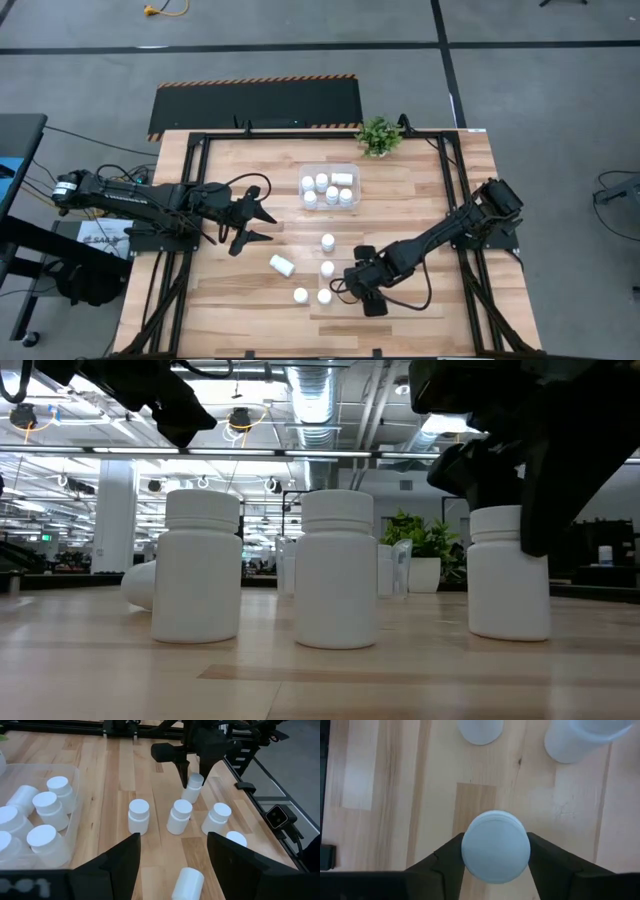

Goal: Pick and place pill bottles into a basket
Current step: Put the white medicine bottle into the transparent bin

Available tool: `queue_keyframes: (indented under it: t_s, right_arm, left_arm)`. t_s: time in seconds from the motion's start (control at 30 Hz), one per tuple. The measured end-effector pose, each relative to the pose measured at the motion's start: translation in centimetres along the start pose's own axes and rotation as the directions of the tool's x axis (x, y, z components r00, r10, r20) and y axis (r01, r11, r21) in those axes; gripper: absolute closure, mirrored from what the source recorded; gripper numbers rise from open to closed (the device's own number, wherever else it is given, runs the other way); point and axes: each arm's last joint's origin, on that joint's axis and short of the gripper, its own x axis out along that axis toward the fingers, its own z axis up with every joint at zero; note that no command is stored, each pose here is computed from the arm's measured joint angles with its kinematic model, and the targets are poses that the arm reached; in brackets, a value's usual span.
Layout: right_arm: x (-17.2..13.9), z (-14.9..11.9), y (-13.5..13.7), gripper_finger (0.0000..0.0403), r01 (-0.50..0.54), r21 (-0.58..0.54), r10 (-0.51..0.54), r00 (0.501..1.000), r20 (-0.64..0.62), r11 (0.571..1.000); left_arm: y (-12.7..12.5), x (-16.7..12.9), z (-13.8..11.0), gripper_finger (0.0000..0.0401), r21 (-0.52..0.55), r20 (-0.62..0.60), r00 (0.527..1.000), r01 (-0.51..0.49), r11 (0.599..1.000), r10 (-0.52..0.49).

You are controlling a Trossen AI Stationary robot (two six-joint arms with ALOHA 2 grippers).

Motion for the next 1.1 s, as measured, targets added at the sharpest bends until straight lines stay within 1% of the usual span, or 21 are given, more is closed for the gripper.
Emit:
queue_keyframes:
  t_s: [0.1,0.17,0.33,0.4,0.57,0.7,0.83,1.0,1.1]
  right_arm:
    - [-0.1,0.1,-0.3,0.0240,-0.002,0.010,0.002,1.000,0.004,1.000]
    - [-0.1,0.3,-0.6,0.0240,0.001,0.019,-0.001,1.000,0.006,1.000]
    - [-0.7,1.2,-1.8,0.0216,0.011,0.055,-0.012,1.000,0.019,0.998]
    - [-1.1,1.7,-2.4,0.0213,0.018,0.062,-0.019,1.000,0.021,0.998]
    - [-2.5,2.9,-4.5,0.0232,0.049,0.029,-0.049,0.999,-0.004,0.998]
    - [-4.2,3.9,-6.5,0.0243,0.074,-0.011,-0.075,0.996,-0.045,0.997]
    - [-6.5,5.0,-8.7,0.0239,0.094,-0.044,-0.097,0.993,-0.065,0.995]
    - [-9.9,6.4,-11.7,0.0244,0.117,-0.087,-0.122,0.991,-0.054,0.989]
    - [-12.1,7.0,-13.6,0.0247,0.138,-0.090,-0.141,0.989,-0.037,0.986]
  left_arm:
    - [0.0,0.0,0.0,0.0184,-0.005,0.000,1.000,0.000,1.000,0.000]
    - [0.0,0.0,0.0,0.0184,-0.005,0.000,1.000,0.000,1.000,0.000]
    - [0.0,0.0,0.0,0.0184,-0.006,0.000,1.000,0.000,1.000,0.000]
    - [0.0,0.0,0.0,0.0184,-0.006,0.000,1.000,0.000,1.000,0.000]
    - [0.0,0.0,0.0,0.0184,-0.006,0.000,1.000,0.000,1.000,0.000]
    - [0.0,0.0,0.0,0.0184,-0.006,0.000,1.000,0.000,1.000,0.000]
    - [0.0,0.0,0.0,0.0184,-0.006,0.000,1.000,0.000,1.000,0.000]
    - [0.0,0.0,0.0,0.0184,-0.007,0.000,1.000,-0.001,1.000,0.001]
    - [0.0,0.0,0.0,0.0184,-0.007,0.000,1.000,-0.001,1.000,0.001]
